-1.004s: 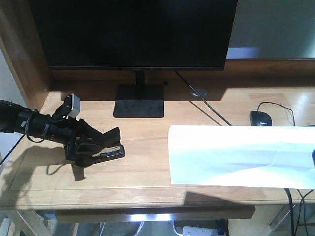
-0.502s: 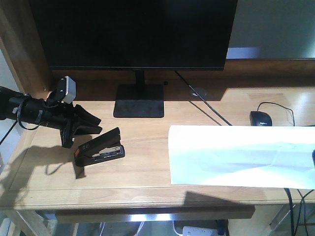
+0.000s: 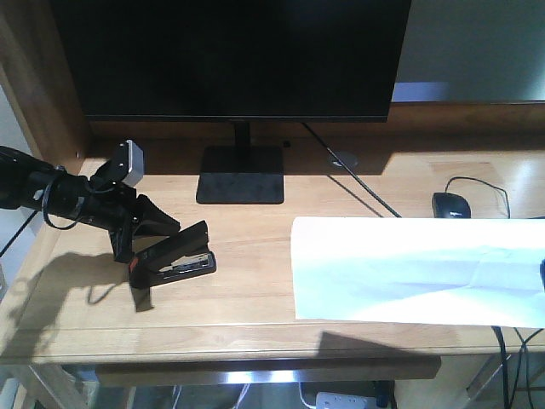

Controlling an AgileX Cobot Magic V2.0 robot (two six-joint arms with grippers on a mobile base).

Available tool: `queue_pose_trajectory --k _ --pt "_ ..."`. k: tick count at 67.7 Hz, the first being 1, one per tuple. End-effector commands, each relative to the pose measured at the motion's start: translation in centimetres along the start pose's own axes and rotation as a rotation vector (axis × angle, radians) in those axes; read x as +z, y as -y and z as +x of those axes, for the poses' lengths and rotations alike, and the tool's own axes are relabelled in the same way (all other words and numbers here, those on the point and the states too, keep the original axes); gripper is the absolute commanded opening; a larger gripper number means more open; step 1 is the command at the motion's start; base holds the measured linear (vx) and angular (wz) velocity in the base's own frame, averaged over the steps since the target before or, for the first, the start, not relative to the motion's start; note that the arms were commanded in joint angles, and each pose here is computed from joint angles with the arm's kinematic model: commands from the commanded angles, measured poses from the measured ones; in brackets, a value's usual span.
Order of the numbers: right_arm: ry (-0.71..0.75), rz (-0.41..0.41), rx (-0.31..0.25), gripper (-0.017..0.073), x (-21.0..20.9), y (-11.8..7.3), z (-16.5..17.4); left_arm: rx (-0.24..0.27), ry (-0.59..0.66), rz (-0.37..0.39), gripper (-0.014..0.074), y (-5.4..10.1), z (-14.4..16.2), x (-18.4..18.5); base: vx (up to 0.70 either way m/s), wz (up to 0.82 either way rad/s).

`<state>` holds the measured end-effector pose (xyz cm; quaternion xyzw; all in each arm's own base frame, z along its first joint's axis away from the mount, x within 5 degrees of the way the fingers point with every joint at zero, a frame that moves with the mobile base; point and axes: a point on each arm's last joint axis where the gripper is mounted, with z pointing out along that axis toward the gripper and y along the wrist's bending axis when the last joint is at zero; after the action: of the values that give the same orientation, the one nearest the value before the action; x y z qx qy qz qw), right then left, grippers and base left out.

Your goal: Grab stapler and paper to desk for stapling

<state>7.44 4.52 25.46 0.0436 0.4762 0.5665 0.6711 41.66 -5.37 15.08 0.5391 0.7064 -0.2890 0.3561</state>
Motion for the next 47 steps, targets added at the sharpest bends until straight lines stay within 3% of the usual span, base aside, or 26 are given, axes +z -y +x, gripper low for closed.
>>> queue_pose_trajectory --k 1,47 --pt "0.042 -0.084 0.009 -0.0006 -0.52 -0.57 -0.05 0.037 0.07 -0.034 -0.0008 0.07 -3.08 -1.65 0.0 0.0" --pt "0.042 -0.084 0.009 -0.0005 -0.52 -0.57 -0.05 0.037 0.07 -0.034 -0.0008 0.07 -3.08 -1.65 0.0 0.0"
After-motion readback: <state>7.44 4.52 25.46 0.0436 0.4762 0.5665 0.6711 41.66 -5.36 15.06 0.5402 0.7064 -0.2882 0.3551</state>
